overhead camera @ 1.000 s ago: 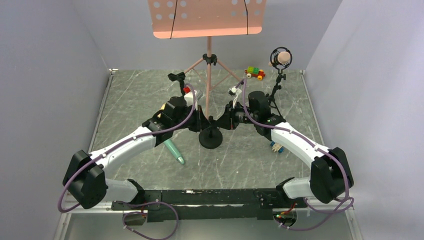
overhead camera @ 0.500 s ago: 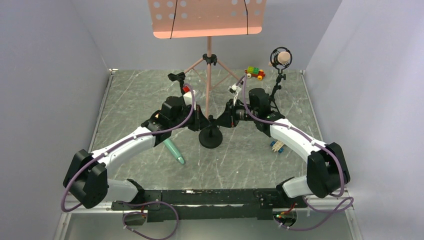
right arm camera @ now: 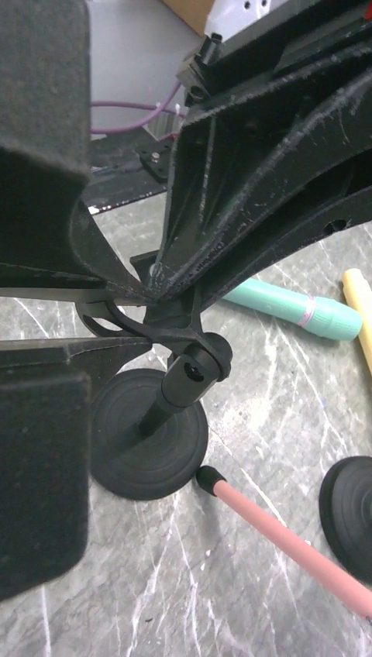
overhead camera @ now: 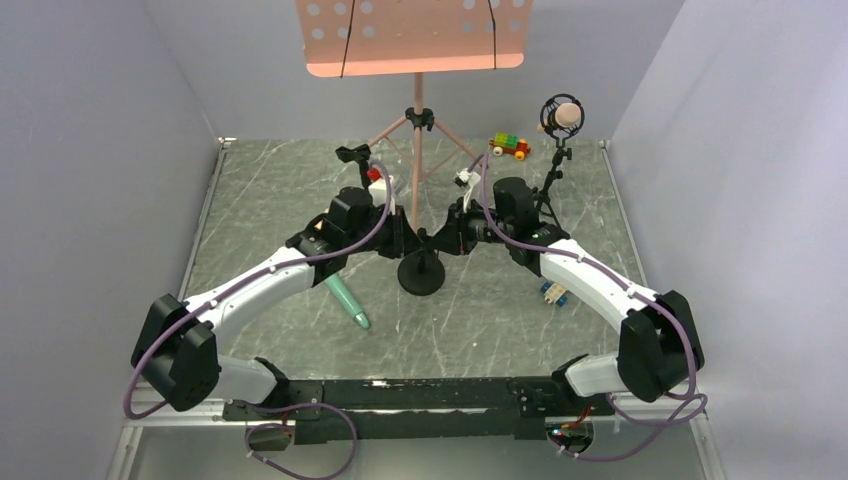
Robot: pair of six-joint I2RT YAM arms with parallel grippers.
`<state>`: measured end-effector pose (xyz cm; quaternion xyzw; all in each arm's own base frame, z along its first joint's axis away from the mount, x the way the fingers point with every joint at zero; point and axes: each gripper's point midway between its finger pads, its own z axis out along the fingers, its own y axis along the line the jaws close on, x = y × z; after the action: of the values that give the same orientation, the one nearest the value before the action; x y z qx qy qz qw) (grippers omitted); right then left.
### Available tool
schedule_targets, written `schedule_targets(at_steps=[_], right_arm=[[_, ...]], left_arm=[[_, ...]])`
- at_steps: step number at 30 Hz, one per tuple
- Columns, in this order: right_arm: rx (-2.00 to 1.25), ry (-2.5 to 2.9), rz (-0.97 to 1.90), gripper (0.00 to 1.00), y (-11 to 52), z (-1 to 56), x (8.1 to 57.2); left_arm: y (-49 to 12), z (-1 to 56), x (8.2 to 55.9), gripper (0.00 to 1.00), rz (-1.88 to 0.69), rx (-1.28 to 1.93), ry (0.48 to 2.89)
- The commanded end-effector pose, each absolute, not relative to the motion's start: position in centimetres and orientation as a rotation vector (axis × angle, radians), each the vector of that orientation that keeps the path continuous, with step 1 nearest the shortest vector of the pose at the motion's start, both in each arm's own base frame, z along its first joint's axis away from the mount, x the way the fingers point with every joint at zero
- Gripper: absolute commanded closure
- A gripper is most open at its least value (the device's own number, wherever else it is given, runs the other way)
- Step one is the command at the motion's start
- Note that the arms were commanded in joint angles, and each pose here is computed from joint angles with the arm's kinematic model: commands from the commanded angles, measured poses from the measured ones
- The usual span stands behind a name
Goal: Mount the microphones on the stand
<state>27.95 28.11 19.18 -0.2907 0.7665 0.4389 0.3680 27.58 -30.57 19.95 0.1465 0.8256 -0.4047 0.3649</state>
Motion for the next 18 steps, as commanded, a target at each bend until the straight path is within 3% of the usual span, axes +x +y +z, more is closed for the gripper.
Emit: schedule_targets(at_steps=[1,8,18], right_arm=[[-0.674,2.087,0.869,1.0,25.7,16.2,30.3],[-0.673,2.09,0.87,1.0,26.2,16.3,30.3],[-0.675,2.083,0.882,1.0,26.4,16.5,30.1]], left_arm=[[-31.5,21.6,26.8,0.81,-1.062,0.39,2.128],[-31.3,24.6,26.1,0.56,-1.107,0.38,2.054],[-26.6,29.0,24.1,0.31,-1.003,0.339,1.863]])
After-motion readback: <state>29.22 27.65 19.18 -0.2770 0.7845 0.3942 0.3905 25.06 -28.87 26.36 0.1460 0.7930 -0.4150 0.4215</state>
